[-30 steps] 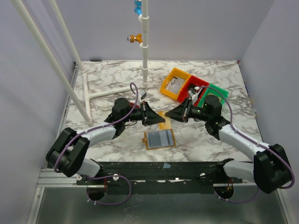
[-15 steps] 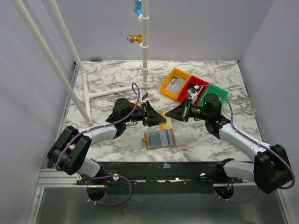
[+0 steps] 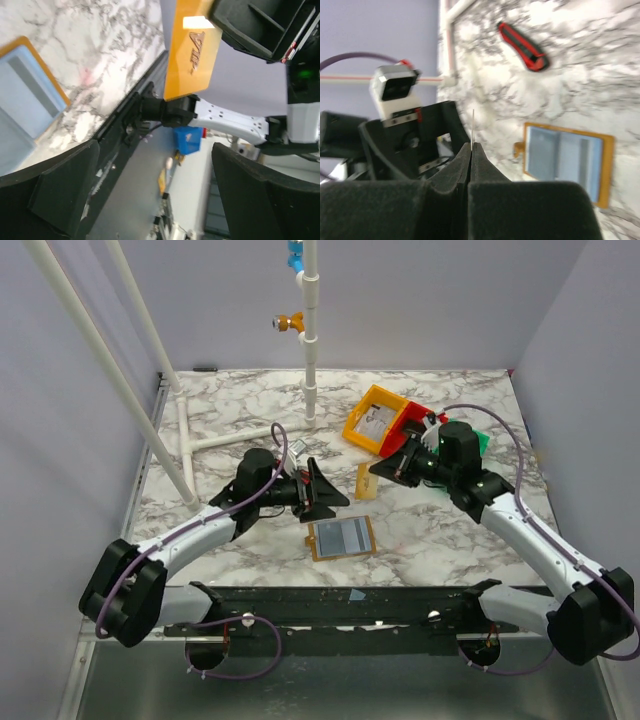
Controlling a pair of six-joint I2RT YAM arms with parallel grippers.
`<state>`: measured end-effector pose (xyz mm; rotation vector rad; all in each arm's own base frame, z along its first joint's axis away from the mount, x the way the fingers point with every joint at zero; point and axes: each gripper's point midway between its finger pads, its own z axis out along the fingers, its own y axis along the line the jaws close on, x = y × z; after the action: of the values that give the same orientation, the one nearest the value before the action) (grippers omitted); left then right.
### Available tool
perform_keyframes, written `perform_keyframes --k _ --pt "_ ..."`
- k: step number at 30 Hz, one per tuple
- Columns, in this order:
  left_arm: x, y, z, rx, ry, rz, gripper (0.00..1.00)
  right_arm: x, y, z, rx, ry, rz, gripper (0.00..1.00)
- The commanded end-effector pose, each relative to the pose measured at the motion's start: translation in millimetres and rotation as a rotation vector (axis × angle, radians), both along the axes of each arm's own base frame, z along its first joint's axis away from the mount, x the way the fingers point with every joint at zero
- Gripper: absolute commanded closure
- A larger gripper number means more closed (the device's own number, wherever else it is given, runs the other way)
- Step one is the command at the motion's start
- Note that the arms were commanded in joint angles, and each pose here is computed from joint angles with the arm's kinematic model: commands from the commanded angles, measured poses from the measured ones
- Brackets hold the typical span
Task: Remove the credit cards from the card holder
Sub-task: Place the credit card in the storage box.
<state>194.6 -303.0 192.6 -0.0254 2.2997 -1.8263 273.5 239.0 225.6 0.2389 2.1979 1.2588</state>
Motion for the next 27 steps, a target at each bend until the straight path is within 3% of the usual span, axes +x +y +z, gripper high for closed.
perform_keyframes --k 1,10,17,27 --pt "8 24 -18 0.239 -0.086 0.073 0.01 13 -41 -22 -0.262 0.022 -0.157 0.99" --pt "12 53 -9 0.438 -0.203 0.128 0.01 35 -102 -26 -0.549 0.033 -0.410 0.99" --pt "6 56 7 0.425 -0.273 0.102 0.01 49 -151 -36 -0.784 0.060 -0.563 0.99" --pt "-11 68 13 0.443 -0.329 0.073 0.01 78 -227 -52 -0.975 0.142 -0.753 0.99"
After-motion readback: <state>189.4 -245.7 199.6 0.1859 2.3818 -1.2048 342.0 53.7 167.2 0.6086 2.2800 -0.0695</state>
